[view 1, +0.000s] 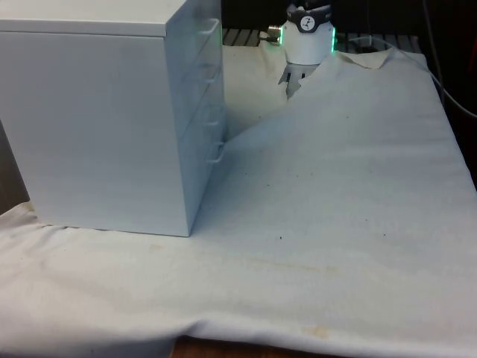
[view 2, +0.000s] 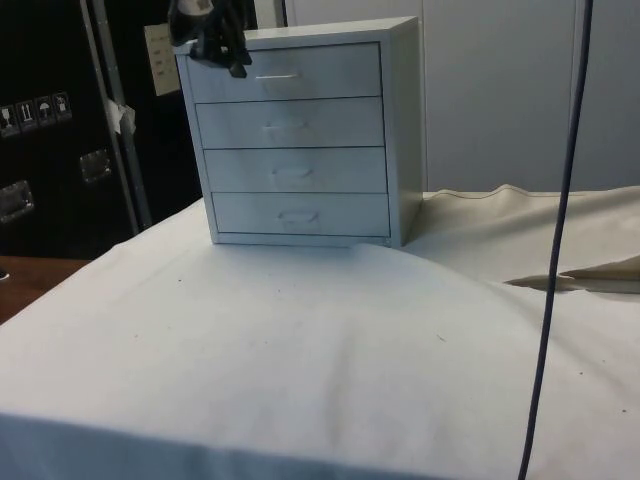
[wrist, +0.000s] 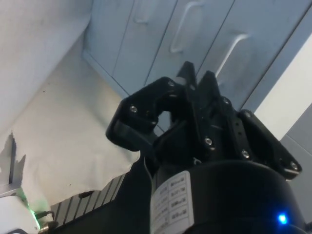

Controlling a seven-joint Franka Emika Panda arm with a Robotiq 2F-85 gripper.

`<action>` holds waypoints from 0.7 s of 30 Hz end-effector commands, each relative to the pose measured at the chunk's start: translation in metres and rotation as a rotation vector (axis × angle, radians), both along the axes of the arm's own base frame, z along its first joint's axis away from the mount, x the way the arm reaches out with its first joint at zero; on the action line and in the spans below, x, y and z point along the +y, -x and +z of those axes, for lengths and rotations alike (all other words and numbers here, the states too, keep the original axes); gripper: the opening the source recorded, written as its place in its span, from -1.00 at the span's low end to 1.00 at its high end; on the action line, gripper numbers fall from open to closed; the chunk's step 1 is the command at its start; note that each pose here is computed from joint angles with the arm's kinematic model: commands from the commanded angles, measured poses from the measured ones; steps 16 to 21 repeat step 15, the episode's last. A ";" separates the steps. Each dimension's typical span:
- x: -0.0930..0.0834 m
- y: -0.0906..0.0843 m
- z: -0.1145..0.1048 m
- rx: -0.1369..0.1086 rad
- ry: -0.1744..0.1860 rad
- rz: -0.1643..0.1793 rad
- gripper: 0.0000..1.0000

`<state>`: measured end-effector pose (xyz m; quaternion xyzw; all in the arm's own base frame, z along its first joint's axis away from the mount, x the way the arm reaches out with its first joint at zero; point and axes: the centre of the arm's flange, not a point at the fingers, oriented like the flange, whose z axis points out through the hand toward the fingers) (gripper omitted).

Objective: Open the drawer, then close it.

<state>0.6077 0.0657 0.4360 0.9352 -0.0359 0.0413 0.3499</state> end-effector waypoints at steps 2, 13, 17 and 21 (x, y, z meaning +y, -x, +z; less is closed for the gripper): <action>0.000 0.000 0.000 0.001 0.000 -0.001 -0.49; 0.000 0.000 0.001 0.000 0.001 0.000 0.71; 0.000 0.000 0.000 0.001 0.001 0.001 0.91; 0.000 0.000 0.000 0.001 0.001 0.001 0.91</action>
